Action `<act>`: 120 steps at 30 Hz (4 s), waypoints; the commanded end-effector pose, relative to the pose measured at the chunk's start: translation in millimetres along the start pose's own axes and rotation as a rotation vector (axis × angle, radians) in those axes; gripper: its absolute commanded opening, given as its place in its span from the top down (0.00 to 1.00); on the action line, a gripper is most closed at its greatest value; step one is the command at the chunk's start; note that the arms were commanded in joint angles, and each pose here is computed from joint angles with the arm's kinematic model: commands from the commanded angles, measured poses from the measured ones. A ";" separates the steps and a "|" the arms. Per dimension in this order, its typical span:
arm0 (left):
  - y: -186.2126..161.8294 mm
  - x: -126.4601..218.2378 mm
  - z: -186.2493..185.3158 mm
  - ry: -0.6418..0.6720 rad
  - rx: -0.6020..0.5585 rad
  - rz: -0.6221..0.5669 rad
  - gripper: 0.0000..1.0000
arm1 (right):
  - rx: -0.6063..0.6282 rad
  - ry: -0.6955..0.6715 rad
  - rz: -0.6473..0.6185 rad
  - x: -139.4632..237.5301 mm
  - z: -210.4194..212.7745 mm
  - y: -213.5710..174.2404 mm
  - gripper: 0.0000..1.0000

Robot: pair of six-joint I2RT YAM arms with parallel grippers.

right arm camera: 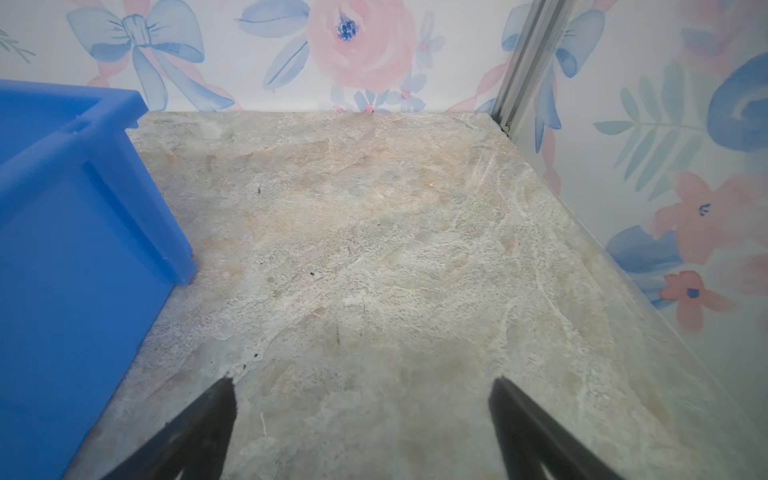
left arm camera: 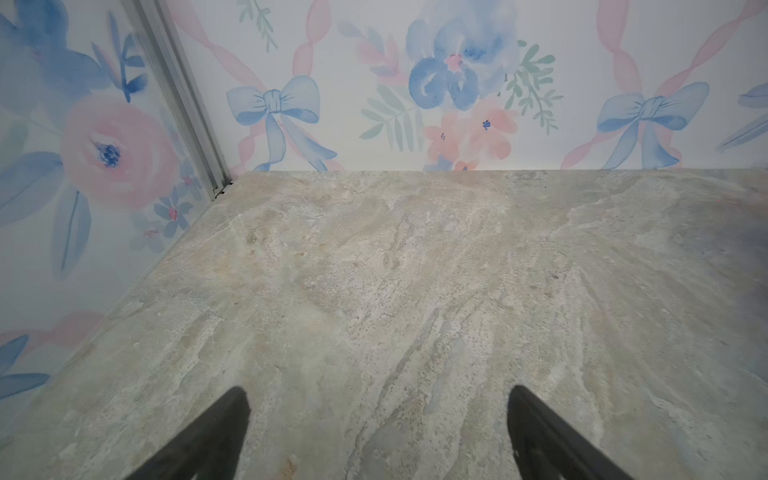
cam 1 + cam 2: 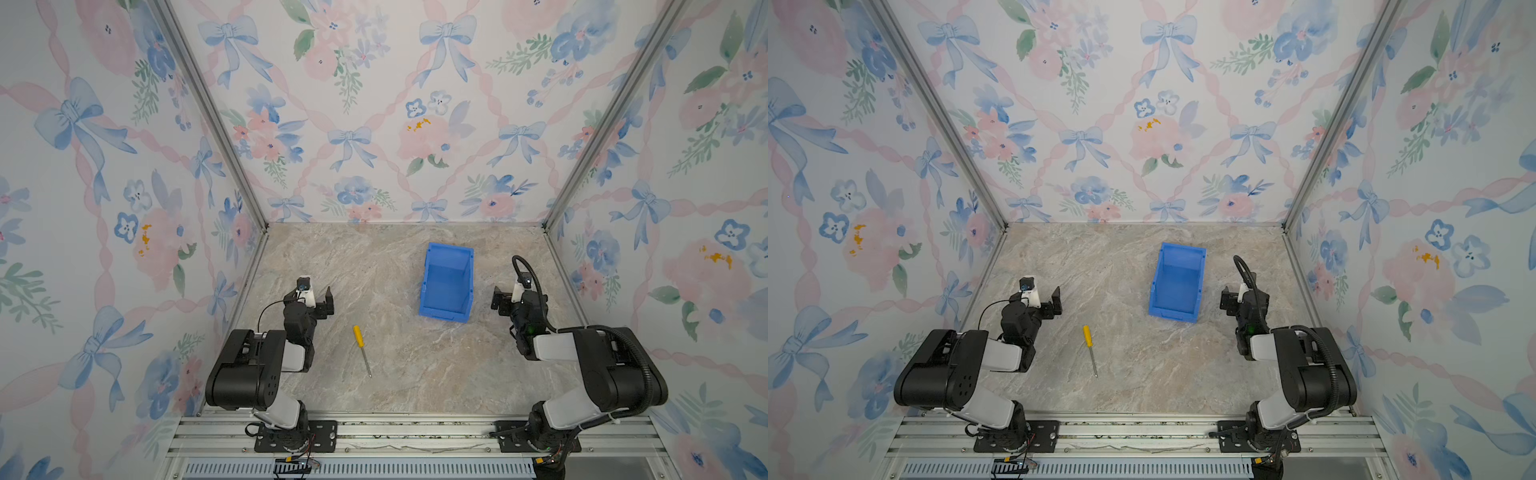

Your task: Put the screwdriver in the bin

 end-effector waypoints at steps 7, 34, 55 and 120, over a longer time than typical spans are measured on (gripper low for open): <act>-2.4 1.6 -0.6 0.005 -0.021 -0.004 0.03 | 0.006 -0.010 -0.031 -1.1 -0.1 9.6 0.03; -2.6 1.6 -0.4 0.007 -0.019 -0.003 0.02 | -0.001 0.001 -0.029 -1.6 -0.8 9.0 0.03; 3.1 2.9 7.6 0.056 0.017 -0.024 0.02 | 0.031 0.008 -0.007 2.2 1.4 22.8 0.03; 41.0 55.0 -103.7 0.165 0.284 0.668 0.03 | 0.173 0.188 0.219 119.0 64.8 137.0 0.03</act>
Point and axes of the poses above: each gripper's point midway between its finger pads, its own x axis back along the fingers, its own z axis along the line the jaws close on, y = z × x, the point moved 7 cm from there along x, back along the fingers, and after that the axes turned 11 degrees about x, right-handed, at the moved point
